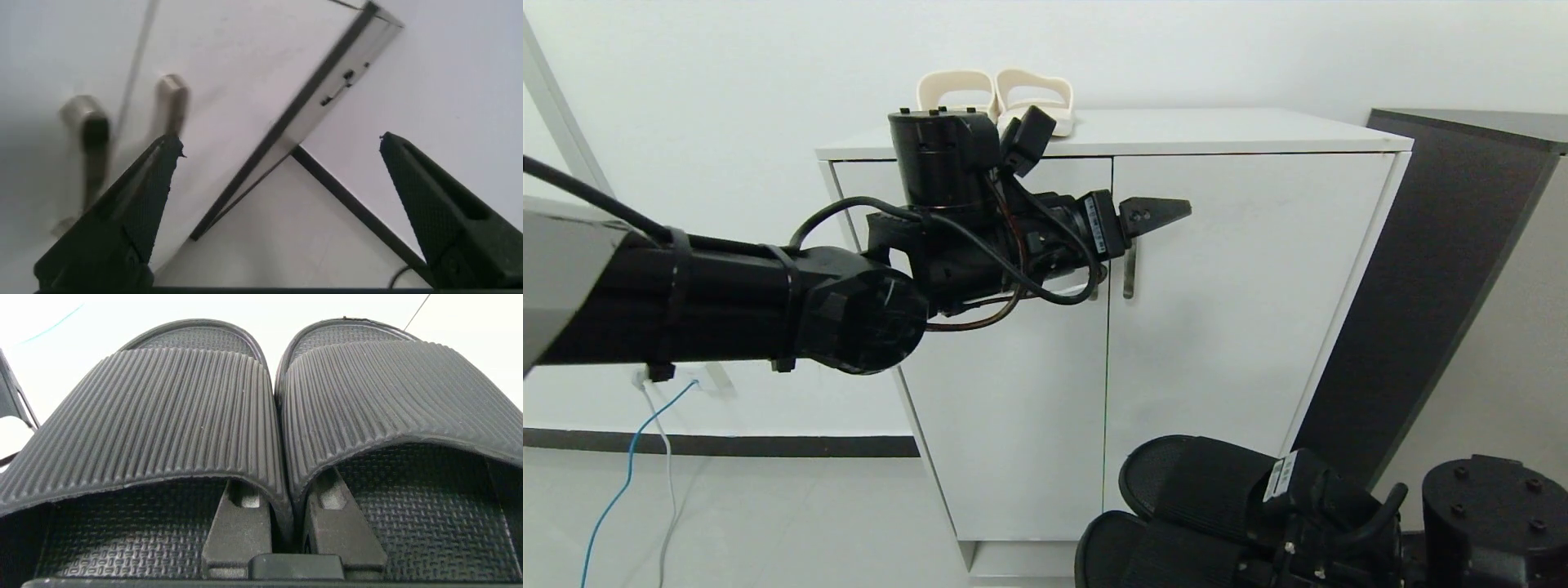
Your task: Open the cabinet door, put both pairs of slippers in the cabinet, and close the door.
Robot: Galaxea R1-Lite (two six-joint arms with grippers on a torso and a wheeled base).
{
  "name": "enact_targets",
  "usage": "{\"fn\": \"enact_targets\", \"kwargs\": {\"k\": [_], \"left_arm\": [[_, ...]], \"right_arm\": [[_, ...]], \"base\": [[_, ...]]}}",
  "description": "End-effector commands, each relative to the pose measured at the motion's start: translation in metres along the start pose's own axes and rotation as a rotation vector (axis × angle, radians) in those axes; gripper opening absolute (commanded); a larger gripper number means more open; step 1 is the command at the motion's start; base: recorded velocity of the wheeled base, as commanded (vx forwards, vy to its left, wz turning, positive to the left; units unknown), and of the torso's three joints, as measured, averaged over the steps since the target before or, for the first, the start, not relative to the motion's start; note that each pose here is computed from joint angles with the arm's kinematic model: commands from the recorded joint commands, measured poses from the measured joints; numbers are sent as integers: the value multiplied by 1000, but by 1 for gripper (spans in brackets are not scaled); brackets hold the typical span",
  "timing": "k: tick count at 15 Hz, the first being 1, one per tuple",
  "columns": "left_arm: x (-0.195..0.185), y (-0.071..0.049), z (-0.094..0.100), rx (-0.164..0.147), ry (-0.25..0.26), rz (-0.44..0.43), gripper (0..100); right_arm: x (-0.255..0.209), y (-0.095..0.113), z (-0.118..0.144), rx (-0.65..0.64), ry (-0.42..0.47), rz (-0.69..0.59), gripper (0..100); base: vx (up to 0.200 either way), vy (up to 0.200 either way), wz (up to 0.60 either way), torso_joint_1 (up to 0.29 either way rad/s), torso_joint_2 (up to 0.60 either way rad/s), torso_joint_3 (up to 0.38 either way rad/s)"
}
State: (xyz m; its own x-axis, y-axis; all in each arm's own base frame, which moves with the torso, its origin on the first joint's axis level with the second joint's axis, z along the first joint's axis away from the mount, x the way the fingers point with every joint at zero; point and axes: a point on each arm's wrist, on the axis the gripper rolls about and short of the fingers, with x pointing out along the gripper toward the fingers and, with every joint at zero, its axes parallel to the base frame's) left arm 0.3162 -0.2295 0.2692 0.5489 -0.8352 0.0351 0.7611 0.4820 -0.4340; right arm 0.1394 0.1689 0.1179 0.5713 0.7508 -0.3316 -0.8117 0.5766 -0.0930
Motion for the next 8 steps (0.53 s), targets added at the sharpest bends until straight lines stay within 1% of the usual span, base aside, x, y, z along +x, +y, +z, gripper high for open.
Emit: {"fn": "enact_targets", "kwargs": {"k": [1, 4, 6, 8], "left_arm": [[7, 5, -3, -3, 2, 14, 100], [12, 9, 0, 2, -14, 30, 100], [14, 10, 1, -2, 7, 43, 100], [19, 13, -2, 22, 20, 47, 100]], "right_arm": [[0, 0, 0, -1, 1, 1, 0], [1, 0, 0, 0, 2, 1, 0], [1, 0, -1, 0, 4, 1, 0], [1, 0, -1, 0, 5, 2, 0]], "base": [[0, 0, 0, 0, 0, 0], [0, 0, 0, 0, 0, 0], [0, 0, 0, 0, 0, 0], [0, 0, 0, 0, 0, 0]]}}
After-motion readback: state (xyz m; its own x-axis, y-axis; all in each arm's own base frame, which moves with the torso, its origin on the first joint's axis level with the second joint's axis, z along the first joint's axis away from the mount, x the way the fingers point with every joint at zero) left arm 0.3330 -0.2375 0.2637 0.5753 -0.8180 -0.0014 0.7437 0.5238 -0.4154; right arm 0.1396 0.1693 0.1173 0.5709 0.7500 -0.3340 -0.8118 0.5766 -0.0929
